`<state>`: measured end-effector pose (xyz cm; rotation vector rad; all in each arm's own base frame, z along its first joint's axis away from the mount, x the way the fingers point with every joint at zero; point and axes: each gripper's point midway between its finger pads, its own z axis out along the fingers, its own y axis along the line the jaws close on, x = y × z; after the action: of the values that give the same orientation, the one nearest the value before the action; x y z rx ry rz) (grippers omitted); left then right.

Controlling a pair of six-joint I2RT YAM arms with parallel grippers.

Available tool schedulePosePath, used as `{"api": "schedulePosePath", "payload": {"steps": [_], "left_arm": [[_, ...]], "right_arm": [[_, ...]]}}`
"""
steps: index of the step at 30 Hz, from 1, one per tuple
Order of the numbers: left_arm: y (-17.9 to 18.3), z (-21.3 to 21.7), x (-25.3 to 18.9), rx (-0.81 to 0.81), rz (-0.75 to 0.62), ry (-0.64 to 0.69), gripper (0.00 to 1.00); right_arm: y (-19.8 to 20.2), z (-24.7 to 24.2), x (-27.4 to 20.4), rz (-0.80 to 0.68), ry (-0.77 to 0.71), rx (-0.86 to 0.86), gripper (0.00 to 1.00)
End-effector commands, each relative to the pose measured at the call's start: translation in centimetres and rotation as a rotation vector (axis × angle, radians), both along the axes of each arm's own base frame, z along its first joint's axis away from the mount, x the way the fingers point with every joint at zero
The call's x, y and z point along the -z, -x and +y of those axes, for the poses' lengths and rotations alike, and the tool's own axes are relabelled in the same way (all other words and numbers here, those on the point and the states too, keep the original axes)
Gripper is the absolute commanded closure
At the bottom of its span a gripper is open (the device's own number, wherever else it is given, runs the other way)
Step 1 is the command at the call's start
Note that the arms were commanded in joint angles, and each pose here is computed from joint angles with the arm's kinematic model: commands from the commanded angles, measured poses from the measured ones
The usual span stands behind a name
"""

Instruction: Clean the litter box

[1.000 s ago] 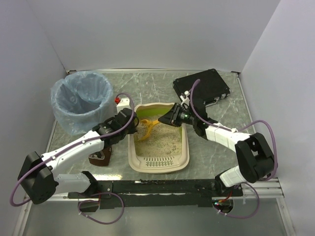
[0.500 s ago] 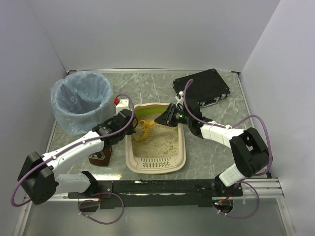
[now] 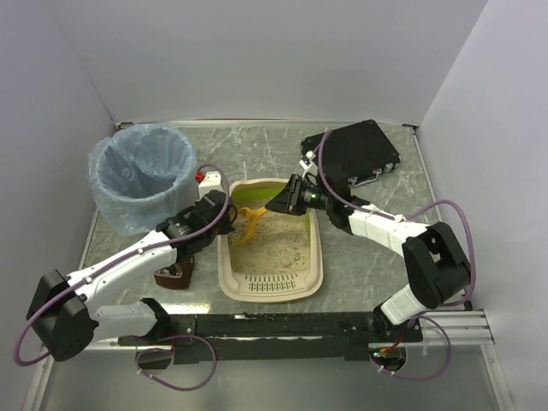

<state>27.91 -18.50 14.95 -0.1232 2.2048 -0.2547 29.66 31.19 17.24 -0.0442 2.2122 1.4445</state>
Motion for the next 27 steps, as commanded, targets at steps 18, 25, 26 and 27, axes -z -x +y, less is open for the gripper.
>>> {"api": "schedulePosePath", "payload": {"steps": [18, 25, 26, 27], "left_arm": [[-1.2, -4.8, -16.1, 0.056, -0.303, 0.294, 0.99], [-1.2, -5.6, -16.5, 0.056, -0.290, 0.269, 0.99], [-1.3, -5.7, -16.5, 0.054, -0.291, 0.270, 0.99], [-1.3, -5.6, -16.5, 0.051, -0.290, 0.268, 0.99]], "right_arm": [[0.5, -3.2, -4.6, -0.077, -0.260, 0.052, 1.00], [0.6, -3.8, -5.0, -0.060, -0.356, 0.051, 1.00], [0.7, -3.8, -5.0, -0.060, -0.360, 0.043, 1.00], [0.5, -3.9, -5.1, -0.056, -0.366, 0.045, 1.00]]}}
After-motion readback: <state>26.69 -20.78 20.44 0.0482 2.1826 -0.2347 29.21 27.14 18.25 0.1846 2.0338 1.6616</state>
